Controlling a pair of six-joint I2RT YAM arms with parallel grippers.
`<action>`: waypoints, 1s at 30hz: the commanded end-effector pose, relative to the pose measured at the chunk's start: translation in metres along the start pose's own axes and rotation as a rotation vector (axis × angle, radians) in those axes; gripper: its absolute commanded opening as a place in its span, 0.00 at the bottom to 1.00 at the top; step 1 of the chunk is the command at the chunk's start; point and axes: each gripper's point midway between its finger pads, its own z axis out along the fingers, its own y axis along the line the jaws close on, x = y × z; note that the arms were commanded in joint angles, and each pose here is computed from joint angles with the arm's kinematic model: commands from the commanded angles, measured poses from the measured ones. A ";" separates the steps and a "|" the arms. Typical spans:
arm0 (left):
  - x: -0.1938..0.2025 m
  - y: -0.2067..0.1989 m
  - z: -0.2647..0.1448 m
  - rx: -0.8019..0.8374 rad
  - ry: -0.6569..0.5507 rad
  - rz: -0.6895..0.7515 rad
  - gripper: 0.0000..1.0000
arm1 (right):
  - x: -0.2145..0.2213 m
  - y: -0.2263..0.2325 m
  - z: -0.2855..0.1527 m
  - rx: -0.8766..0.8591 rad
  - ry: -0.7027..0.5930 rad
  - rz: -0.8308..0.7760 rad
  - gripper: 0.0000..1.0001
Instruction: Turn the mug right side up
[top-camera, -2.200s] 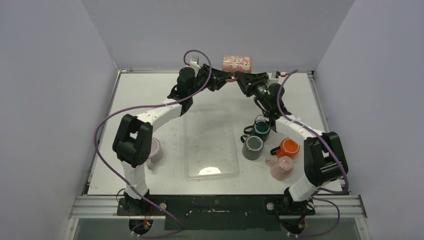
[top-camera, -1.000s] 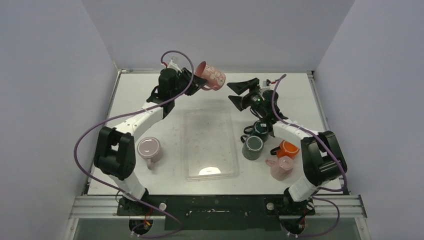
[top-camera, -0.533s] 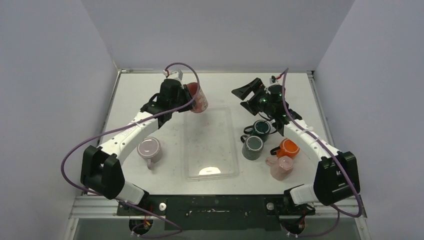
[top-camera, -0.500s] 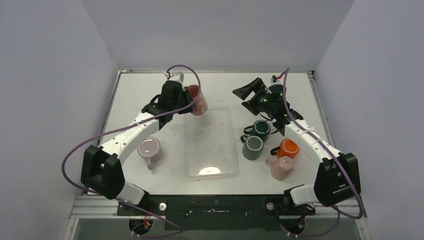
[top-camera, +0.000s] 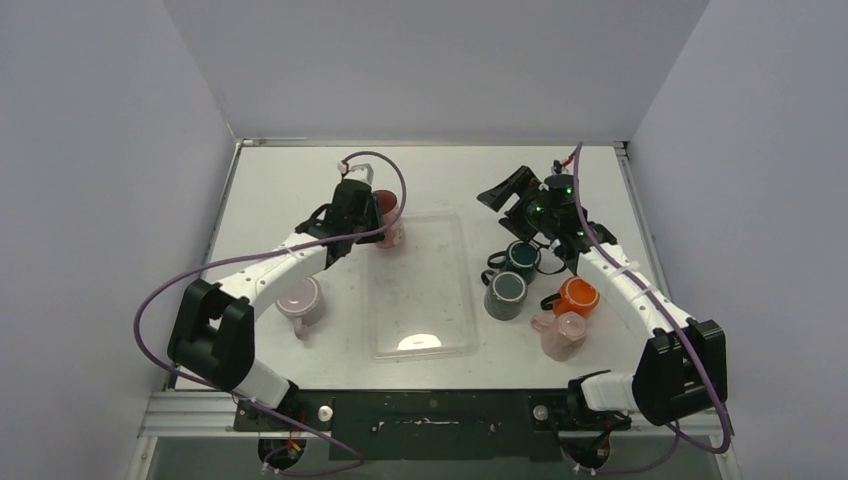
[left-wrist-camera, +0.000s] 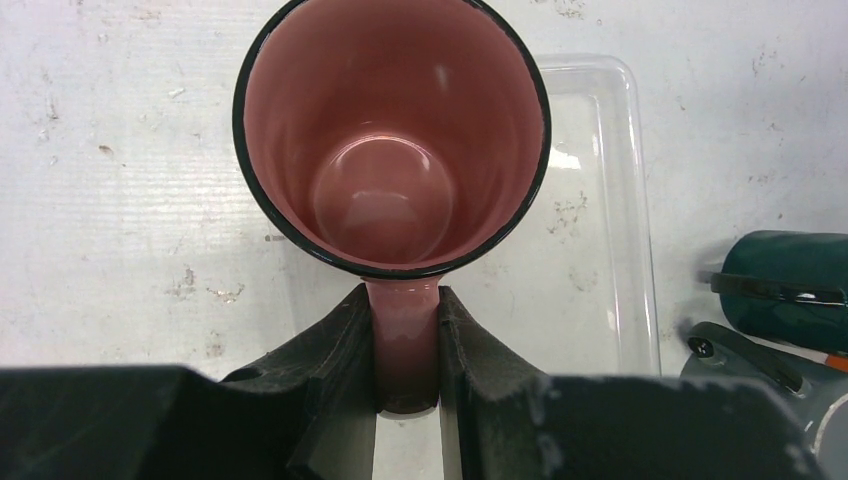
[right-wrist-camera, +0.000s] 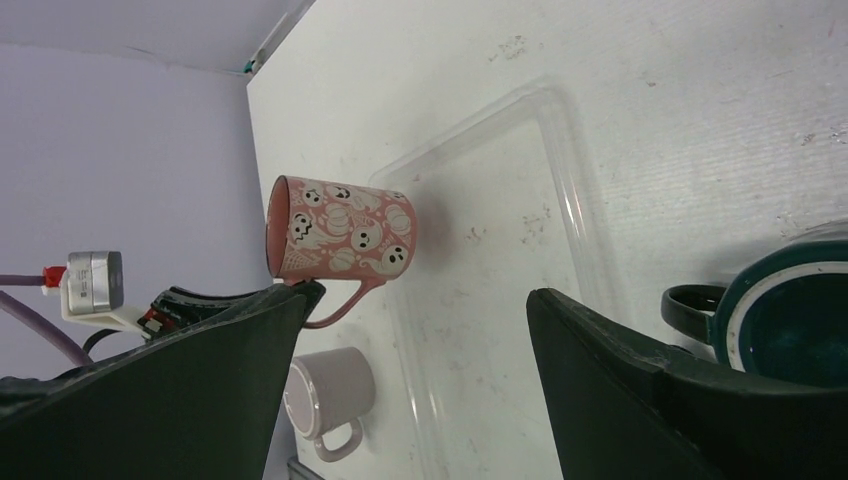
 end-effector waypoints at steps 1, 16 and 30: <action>-0.050 -0.029 0.003 0.111 -0.220 0.006 0.00 | -0.010 0.002 -0.013 -0.005 -0.044 -0.024 0.85; -0.011 -0.001 0.032 0.037 -0.179 0.075 0.32 | -0.006 -0.022 -0.027 0.129 -0.013 -0.110 0.87; -0.040 -0.025 -0.019 0.171 -0.260 0.051 0.84 | -0.023 -0.067 -0.056 0.450 -0.040 -0.214 0.87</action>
